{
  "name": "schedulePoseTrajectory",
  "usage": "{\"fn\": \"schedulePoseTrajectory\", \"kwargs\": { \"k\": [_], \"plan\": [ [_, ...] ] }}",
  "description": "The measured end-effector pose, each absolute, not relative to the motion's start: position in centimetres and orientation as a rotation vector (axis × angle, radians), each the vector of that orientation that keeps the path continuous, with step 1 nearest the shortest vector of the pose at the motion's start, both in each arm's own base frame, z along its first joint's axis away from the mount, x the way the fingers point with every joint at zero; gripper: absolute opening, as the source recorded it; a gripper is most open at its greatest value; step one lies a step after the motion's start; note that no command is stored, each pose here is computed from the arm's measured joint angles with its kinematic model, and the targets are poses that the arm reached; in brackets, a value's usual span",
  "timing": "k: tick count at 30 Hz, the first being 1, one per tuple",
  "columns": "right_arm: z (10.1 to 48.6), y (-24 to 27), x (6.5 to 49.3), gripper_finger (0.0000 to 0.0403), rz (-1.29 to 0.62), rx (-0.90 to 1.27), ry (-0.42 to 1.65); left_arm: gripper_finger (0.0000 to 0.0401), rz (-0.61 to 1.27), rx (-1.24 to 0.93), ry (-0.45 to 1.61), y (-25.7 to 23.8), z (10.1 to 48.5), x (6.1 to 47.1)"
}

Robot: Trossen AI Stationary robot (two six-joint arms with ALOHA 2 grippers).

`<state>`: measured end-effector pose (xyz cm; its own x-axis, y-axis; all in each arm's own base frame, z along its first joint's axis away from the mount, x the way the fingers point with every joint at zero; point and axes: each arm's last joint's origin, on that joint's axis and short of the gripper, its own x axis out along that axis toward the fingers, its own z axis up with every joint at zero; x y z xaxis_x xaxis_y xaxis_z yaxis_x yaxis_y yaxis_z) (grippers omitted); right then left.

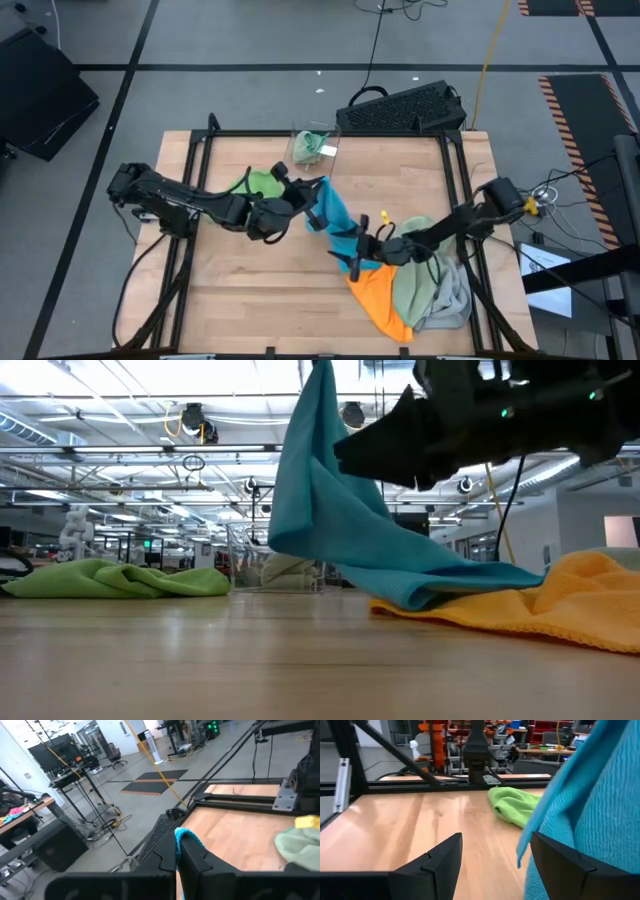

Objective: Fold microfiber towels
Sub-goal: Fold the blue towel

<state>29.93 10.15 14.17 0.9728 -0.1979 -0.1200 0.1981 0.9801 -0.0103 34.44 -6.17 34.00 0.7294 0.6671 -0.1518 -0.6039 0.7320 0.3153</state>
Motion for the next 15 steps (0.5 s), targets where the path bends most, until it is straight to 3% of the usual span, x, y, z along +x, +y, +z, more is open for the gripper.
{"fn": "schedulePoseTrajectory", "kwargs": {
  "k": [15],
  "plan": [
    [13.3,7.9,32.2,0.0226,-0.224,0.01,0.149,0.0011,0.672,0.262,0.236,-7.1,34.4,34.4]
  ]
}}
